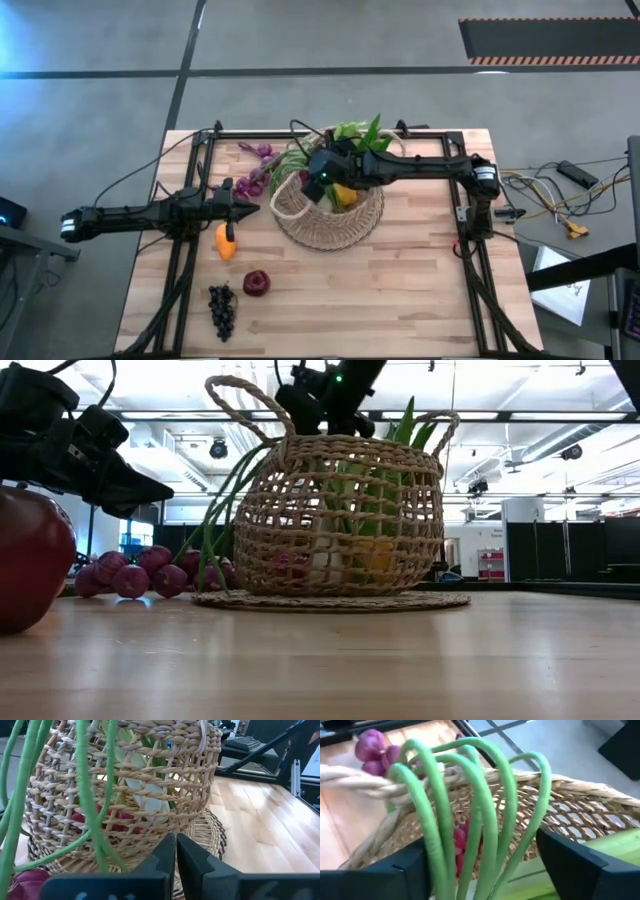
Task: Build produce basket
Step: Put the string beans into the basket
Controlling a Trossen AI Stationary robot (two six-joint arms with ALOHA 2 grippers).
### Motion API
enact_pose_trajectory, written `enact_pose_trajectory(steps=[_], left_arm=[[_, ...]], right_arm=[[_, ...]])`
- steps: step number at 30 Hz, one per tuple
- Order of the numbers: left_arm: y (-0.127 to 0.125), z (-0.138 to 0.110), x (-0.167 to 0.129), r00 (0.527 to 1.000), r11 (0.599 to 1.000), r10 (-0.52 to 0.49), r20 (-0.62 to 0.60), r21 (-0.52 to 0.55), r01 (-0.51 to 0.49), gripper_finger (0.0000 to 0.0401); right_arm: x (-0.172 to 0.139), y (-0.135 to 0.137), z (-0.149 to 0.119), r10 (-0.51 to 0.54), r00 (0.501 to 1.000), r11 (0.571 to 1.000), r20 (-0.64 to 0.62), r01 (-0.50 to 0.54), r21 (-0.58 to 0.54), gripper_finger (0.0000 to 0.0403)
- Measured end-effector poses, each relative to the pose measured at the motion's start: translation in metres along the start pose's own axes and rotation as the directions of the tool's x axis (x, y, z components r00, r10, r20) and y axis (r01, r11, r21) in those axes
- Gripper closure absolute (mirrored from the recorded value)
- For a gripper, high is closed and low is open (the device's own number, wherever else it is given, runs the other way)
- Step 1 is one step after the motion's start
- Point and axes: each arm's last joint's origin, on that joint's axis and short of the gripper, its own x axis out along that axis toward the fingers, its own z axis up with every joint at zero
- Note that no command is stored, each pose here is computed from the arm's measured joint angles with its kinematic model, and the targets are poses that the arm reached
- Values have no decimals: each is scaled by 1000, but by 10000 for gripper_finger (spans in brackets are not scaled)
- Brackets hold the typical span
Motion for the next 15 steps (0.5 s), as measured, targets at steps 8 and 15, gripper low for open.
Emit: enact_pose_trajectory(steps=[8, 15], left_arm=[[0, 0, 0, 1000, 1000, 0, -1, 0, 0, 401], [0, 0, 0, 1000, 1000, 0, 0, 0, 0, 401]], right_arm=[[7, -9, -2, -22, 1000, 999, -19, 23, 46, 245], [-24, -14, 11, -3, 997, 996, 76, -5, 95, 377]])
